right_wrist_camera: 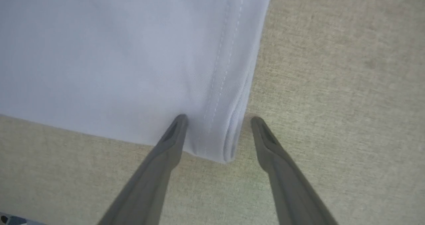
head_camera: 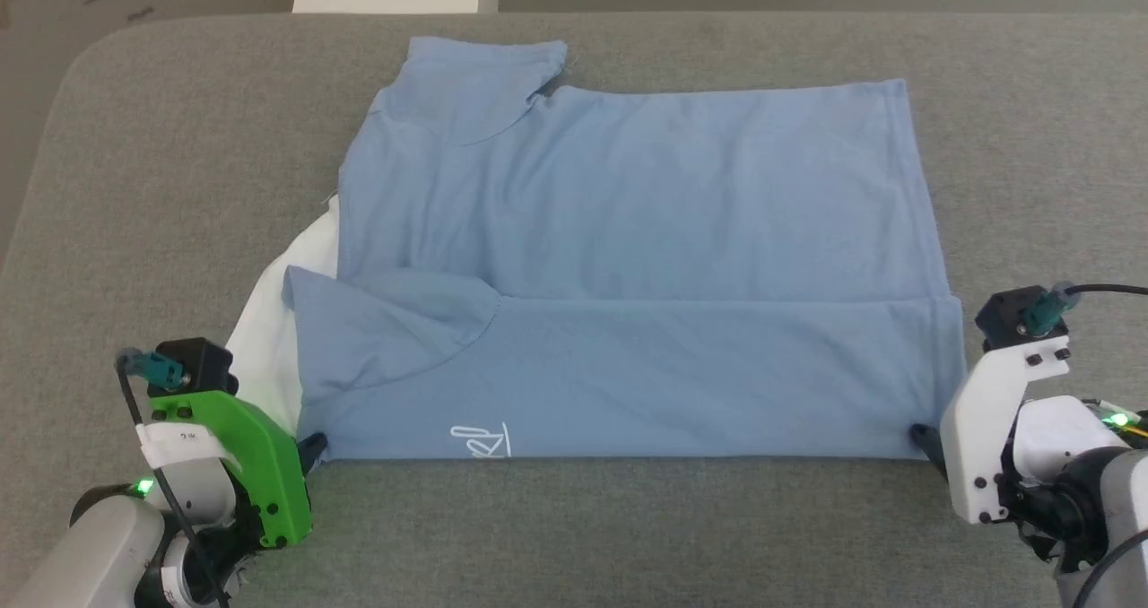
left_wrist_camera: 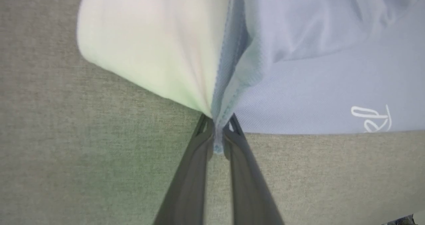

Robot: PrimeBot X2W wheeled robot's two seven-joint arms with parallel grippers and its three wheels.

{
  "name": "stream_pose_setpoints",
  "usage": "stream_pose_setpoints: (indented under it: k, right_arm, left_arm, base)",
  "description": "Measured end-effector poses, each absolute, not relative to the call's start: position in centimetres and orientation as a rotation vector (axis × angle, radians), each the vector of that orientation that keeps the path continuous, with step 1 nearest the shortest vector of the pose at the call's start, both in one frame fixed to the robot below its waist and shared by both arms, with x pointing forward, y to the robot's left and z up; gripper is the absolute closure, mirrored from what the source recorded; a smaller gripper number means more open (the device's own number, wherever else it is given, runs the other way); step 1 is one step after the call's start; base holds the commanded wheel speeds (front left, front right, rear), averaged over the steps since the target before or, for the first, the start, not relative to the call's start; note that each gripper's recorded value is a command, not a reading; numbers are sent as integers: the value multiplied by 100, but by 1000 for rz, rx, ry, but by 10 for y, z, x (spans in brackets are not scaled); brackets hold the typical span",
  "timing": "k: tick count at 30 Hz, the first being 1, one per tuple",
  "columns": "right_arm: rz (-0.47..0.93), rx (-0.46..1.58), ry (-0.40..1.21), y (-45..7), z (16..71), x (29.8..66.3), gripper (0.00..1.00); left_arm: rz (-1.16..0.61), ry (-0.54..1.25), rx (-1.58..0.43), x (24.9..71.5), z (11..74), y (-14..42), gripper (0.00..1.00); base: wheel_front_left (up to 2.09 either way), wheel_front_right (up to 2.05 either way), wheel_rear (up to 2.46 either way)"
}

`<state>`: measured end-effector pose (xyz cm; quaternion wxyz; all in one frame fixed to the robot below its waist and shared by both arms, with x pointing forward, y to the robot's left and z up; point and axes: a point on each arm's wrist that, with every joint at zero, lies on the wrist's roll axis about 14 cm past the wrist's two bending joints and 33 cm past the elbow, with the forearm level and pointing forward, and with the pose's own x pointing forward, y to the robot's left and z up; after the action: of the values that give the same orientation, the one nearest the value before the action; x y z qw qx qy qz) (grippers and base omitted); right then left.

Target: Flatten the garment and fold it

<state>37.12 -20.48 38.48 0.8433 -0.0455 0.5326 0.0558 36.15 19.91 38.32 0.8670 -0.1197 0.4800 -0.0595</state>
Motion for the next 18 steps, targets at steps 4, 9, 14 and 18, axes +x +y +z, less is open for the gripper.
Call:
stream_pose_setpoints:
  k: [4, 9, 14, 18]
  right_arm:
    - [140, -108, 1198, -199, 376, 366, 0]
    - [128, -97, 1201, -200, 378, 367, 100]
    - [116, -72, 1125, -202, 391, 374, 100]
    - [113, -46, 1015, -204, 415, 385, 100]
  left_arm:
    - [-115, 1006, -265, 361, 382, 201, 100]
    - [-104, 987, -277, 363, 384, 203, 100]
    - [-103, 949, -285, 366, 391, 203, 100]
    - [-98, 898, -303, 370, 405, 204, 100]
  base:
    - [0, 0, 0]
    - [0, 0, 0]
    - [0, 0, 0]
    - [0, 0, 0]
